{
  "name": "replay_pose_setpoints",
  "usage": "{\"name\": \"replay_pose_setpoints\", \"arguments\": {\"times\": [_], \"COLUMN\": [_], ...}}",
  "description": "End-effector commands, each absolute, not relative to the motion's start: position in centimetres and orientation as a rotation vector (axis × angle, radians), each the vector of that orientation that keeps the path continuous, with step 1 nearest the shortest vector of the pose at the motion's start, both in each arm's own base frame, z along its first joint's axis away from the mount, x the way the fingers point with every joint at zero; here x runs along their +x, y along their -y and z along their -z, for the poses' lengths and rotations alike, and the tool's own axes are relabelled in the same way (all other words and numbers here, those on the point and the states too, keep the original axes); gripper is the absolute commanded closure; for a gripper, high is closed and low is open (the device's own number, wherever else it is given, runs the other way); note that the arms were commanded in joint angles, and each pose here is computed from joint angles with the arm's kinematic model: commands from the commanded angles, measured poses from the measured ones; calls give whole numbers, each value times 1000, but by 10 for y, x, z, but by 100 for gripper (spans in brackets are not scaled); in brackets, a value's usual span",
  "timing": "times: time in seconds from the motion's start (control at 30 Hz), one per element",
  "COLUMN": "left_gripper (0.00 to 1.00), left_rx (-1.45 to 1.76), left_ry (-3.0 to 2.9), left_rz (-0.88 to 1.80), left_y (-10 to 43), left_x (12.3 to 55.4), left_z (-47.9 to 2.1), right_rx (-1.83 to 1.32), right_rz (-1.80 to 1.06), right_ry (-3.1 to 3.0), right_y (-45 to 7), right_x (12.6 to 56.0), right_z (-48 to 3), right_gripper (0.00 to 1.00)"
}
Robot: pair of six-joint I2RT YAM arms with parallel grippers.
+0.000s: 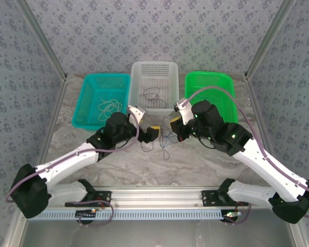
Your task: Untangle the cables
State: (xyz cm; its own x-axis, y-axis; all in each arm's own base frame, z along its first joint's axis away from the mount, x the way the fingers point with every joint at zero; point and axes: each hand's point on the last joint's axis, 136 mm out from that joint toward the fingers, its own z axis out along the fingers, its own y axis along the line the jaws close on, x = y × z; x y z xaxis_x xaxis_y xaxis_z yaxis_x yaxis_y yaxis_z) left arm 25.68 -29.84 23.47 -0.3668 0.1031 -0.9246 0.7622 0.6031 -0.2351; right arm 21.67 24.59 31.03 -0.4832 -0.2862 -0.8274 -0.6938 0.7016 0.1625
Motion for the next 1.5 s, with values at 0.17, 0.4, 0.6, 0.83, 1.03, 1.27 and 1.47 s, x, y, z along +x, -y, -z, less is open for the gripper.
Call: {"name": "replay_pose_setpoints", "arguments": {"times": [0.17, 0.4, 0.6, 0.83, 1.03, 1.27, 1.47], "left_gripper": [14, 15, 23, 59, 97, 100, 100], "left_rx": [812, 832, 873, 901, 853, 799, 713], "left_ry": [-1650, -1584, -1588, -1586, -1650, -1733, -1803], "left_rz": [936, 974, 992, 1012, 944, 891, 892], "left_y": [322, 323, 331, 342, 338, 334, 333], "left_x": [238, 227, 227, 231, 244, 255, 265], "left_z": [-267, -273, -268, -274, -279, -296, -302], "right_rx": [-768, -767, -816, -815, -734, -513, -420], "right_rz": [-606, -619, -704, -708, -593, -268, -321], "right_ry": [-2081, -2083, -2049, -2064, -2146, -2249, -2194], "right_y": [-249, -254, -265, -259, -239, -192, -189], "right_x": [217, 220, 210, 205, 217, 247, 242], "right_z": [-306, -305, -310, -301, -280, -254, -244], "right_gripper": [100, 100, 100, 100, 90, 20, 6]}}
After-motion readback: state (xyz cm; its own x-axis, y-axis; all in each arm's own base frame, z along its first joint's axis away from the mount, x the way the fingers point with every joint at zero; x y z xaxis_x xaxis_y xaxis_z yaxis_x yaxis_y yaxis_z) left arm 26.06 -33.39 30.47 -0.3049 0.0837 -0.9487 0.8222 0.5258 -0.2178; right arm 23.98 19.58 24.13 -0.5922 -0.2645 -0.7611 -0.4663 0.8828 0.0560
